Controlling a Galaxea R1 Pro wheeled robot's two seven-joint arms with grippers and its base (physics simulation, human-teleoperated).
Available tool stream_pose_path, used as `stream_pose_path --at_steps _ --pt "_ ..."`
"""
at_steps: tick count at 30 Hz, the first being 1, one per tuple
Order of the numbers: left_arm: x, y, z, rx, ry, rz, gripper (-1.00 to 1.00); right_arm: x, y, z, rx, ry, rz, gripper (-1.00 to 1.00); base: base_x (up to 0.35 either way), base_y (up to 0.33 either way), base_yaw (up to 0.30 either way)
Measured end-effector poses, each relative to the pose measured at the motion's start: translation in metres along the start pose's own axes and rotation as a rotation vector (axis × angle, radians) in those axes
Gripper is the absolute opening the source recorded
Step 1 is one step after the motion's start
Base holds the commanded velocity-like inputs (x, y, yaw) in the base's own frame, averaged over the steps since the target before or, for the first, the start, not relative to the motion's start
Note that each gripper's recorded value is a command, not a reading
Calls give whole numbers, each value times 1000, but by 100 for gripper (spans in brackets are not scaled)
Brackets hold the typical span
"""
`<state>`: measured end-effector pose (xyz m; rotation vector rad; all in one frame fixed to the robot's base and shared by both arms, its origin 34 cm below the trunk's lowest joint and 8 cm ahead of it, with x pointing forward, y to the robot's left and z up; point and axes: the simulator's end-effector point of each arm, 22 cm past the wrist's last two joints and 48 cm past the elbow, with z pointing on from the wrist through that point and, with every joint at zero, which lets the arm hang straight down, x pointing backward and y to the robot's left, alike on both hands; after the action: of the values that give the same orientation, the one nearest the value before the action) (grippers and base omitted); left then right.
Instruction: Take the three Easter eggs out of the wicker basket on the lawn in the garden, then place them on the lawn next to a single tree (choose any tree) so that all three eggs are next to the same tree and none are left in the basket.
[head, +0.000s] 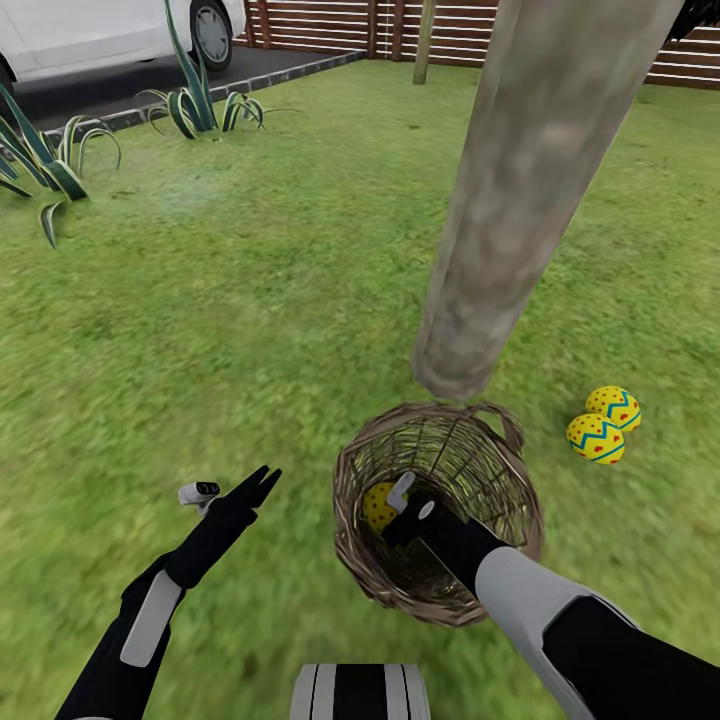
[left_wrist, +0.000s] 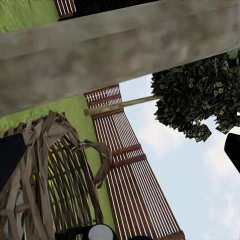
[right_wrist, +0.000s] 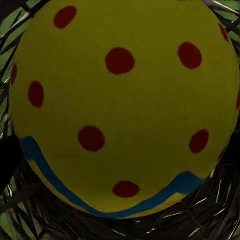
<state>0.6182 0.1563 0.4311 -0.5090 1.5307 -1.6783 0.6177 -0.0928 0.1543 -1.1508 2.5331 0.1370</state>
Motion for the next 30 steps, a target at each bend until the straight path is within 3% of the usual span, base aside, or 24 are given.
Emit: stream_pose_path --at_steps 30 --pt "6 6 2 -2 -7 -22 100 1 1 5 -1 2 -11 -100 0 0 0"
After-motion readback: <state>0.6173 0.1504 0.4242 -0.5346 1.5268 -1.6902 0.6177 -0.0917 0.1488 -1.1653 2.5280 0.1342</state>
